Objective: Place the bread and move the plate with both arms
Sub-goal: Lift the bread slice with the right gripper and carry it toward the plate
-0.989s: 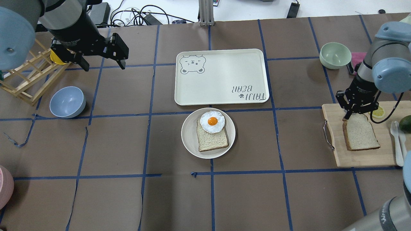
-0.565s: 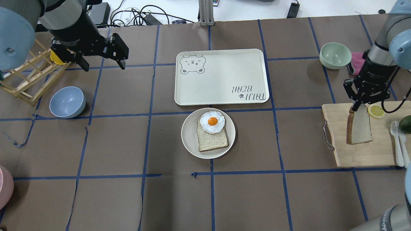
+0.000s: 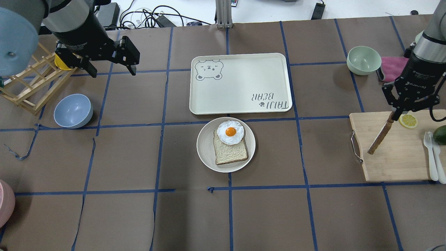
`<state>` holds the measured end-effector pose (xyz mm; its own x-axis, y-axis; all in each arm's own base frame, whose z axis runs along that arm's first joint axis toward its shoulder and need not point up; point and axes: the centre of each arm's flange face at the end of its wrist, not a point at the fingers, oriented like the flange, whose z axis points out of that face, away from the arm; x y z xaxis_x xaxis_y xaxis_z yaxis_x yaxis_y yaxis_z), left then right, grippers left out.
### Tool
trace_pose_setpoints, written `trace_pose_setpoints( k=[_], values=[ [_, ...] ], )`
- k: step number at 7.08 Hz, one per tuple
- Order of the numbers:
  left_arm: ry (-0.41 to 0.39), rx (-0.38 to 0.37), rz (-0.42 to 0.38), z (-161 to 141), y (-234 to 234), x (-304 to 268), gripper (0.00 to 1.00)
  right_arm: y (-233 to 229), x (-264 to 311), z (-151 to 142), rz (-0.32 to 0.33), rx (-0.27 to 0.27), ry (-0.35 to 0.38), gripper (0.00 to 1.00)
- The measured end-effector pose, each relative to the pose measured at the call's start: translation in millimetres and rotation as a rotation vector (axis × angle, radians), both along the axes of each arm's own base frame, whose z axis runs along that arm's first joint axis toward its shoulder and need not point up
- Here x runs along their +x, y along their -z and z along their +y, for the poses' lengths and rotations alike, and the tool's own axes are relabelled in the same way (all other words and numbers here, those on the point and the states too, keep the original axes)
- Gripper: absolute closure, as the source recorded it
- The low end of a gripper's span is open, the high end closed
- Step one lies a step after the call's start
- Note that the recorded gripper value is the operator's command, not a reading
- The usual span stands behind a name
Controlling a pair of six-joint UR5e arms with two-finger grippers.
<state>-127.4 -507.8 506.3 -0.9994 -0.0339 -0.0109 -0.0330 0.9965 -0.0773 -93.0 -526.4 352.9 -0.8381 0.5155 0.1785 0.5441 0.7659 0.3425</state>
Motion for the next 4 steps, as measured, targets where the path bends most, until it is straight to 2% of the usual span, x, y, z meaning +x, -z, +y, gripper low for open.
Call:
trace_pose_setpoints(
  k=[2, 4],
  values=[
    [0.000, 0.000, 0.000, 0.1, -0.1, 0.0, 0.00, -27.6, 16.0, -4.6, -0.001, 0.015, 0.017, 1.00],
    [0.000, 0.000, 0.000, 0.1, -0.1, 0.0, 0.00, -40.8, 55.8, -10.5, 0.004, 0.016, 0.048, 1.00]
  ],
)
